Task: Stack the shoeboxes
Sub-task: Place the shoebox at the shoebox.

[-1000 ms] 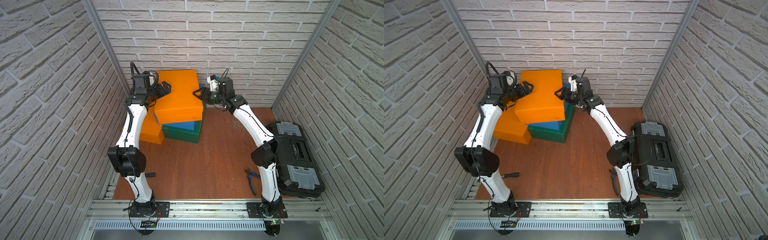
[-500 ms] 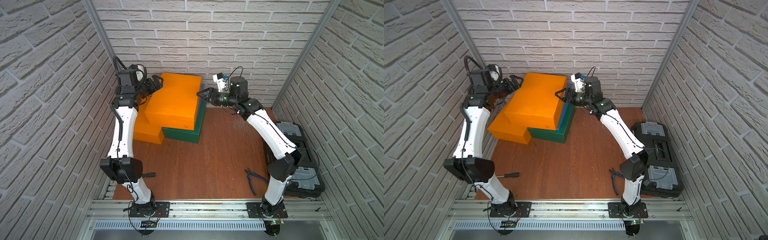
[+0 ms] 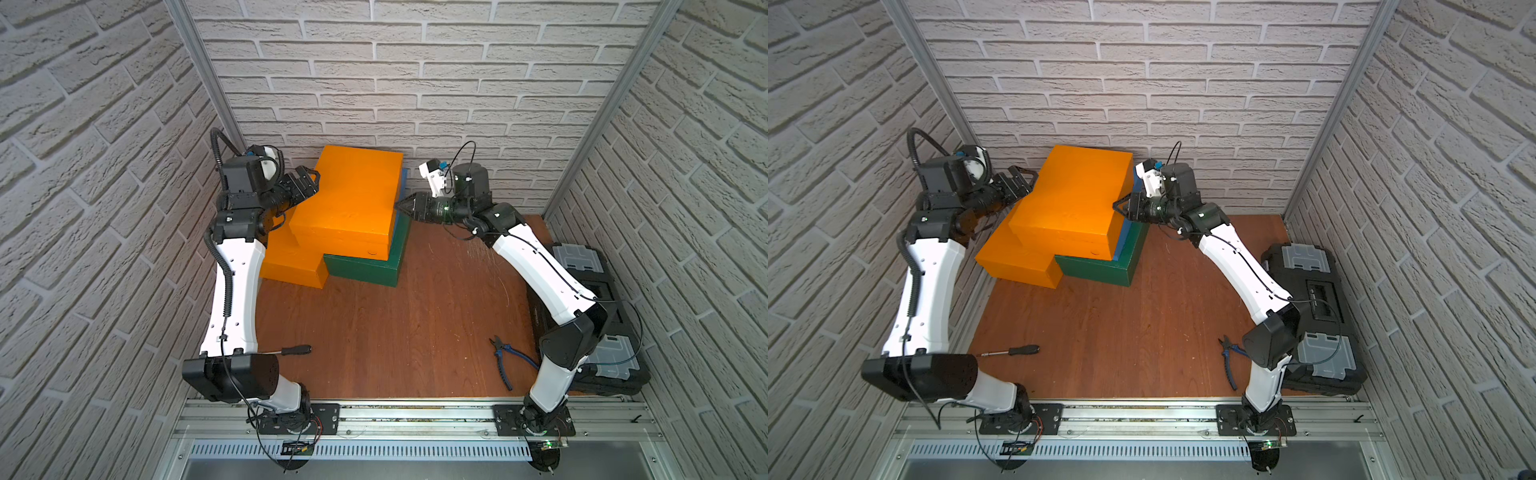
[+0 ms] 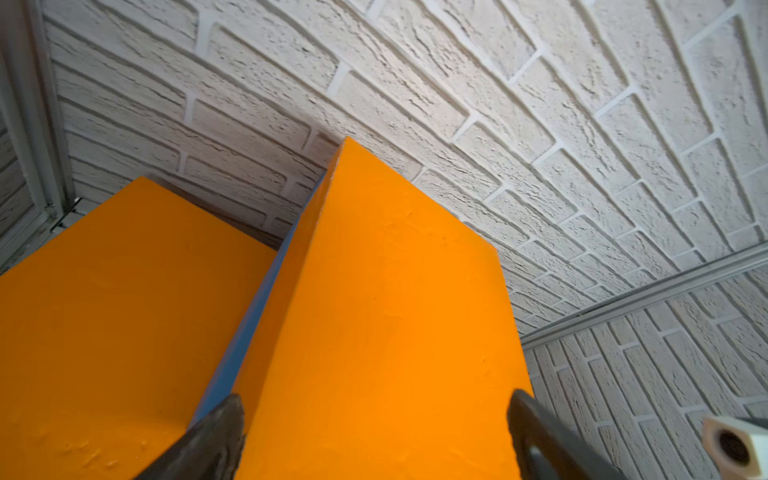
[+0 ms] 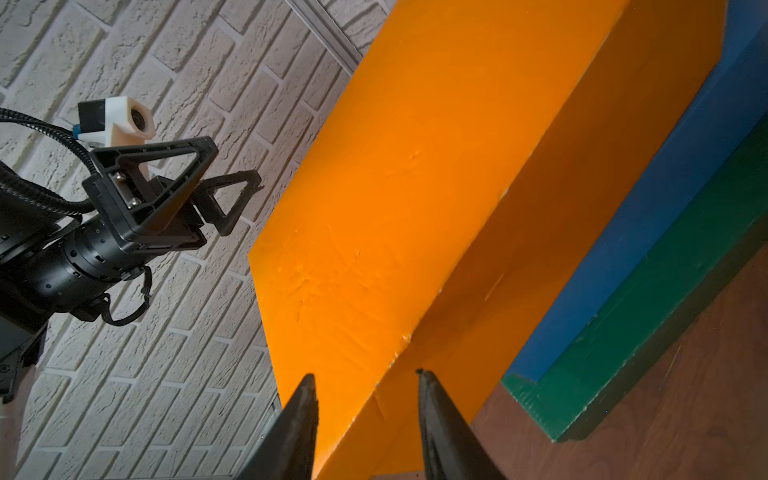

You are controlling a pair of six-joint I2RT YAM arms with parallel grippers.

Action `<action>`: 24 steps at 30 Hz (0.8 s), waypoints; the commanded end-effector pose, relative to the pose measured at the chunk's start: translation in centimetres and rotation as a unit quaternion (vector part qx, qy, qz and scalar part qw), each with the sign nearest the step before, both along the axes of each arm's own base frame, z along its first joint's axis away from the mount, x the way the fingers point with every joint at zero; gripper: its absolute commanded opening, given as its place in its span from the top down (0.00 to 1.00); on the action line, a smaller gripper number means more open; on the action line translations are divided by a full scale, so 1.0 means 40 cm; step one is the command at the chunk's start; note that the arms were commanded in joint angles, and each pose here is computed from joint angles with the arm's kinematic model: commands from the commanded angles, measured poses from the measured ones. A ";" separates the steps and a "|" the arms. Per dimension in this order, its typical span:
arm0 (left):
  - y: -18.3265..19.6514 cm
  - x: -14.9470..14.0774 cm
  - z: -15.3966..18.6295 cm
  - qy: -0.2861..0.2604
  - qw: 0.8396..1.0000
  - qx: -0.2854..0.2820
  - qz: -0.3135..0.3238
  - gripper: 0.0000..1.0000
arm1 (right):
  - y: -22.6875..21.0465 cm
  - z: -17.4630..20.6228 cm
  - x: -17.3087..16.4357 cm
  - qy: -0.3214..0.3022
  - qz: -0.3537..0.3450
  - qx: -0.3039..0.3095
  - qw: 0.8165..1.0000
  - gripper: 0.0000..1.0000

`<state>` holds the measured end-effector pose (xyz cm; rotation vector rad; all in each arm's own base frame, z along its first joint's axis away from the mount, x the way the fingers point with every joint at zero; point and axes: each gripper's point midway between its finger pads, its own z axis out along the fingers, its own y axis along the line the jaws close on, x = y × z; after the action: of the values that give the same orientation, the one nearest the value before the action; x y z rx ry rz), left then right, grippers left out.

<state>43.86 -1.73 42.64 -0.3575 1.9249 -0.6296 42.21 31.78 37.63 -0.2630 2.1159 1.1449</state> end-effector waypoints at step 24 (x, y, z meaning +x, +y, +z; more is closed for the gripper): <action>0.259 0.182 -0.505 0.174 0.959 -0.157 0.158 0.63 | -0.151 -0.314 0.018 0.108 -0.074 -0.083 0.988 0.84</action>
<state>49.27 7.56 21.56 -1.0127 2.0959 -0.7134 42.19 25.72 24.63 -0.0625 2.4166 0.9285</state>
